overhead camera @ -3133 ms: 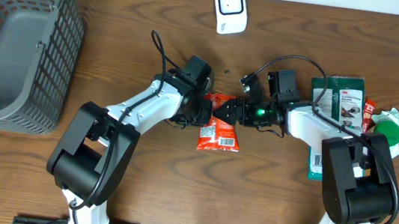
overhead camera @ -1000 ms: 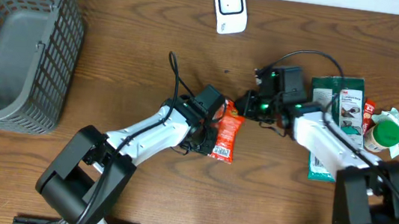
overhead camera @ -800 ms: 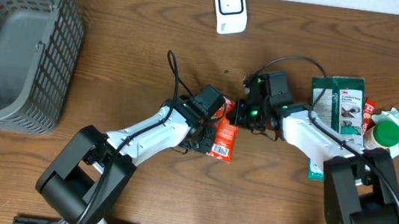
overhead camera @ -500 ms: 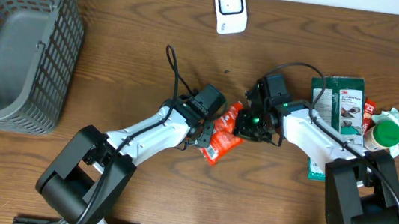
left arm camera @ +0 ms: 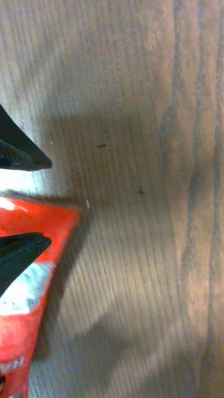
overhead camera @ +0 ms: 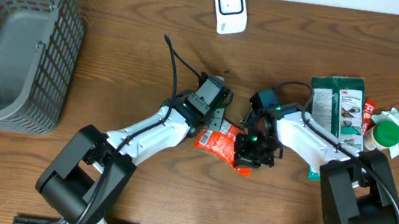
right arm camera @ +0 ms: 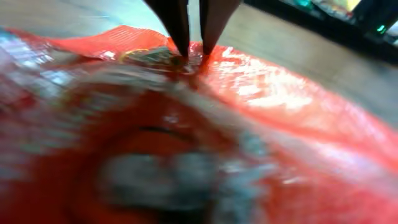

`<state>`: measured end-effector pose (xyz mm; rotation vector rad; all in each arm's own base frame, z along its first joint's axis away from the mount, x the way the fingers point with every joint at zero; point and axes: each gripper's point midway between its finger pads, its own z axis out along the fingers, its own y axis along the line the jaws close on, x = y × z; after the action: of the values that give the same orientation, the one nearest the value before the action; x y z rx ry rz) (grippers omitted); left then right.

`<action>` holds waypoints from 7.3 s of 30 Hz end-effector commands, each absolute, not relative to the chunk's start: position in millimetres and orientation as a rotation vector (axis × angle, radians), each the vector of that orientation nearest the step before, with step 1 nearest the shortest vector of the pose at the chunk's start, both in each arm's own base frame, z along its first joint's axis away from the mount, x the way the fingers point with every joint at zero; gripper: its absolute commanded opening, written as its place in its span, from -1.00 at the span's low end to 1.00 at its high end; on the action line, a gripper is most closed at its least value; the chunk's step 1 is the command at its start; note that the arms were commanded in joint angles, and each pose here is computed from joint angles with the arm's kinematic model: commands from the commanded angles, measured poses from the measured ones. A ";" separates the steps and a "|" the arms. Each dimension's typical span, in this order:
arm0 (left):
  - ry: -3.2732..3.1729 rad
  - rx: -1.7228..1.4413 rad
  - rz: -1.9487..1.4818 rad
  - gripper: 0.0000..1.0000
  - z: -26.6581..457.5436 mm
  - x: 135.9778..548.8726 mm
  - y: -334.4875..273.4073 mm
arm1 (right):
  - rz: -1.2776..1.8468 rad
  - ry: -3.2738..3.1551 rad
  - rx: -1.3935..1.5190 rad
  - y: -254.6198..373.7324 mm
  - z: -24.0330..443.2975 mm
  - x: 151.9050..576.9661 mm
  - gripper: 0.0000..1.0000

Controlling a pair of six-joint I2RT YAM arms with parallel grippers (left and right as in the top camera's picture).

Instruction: Scan the item barcode

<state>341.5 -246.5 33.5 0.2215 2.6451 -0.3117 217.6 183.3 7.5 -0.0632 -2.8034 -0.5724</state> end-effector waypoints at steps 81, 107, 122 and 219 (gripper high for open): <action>2.969 0.115 -0.297 -0.47 -6.9 262.9 -230.1 | -0.862 -2.972 0.138 173.7 19.5 281.5 -0.08; 3.022 0.291 -0.507 -0.47 42.6 290.4 -247.6 | -1.171 -2.926 0.207 145.0 36.2 294.6 0.44; 3.189 0.274 -0.401 -0.47 -17.9 275.5 -237.9 | -1.160 -2.904 0.205 145.9 21.5 289.1 0.40; 2.625 -0.391 -0.295 0.74 185.9 381.7 -38.6 | 1.089 -3.299 1.663 174.9 246.8 565.3 -0.98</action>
<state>379.7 -41.4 177.4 -0.3963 2.6493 -0.3062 547.3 181.3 242.6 1.5795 -3.4115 0.8077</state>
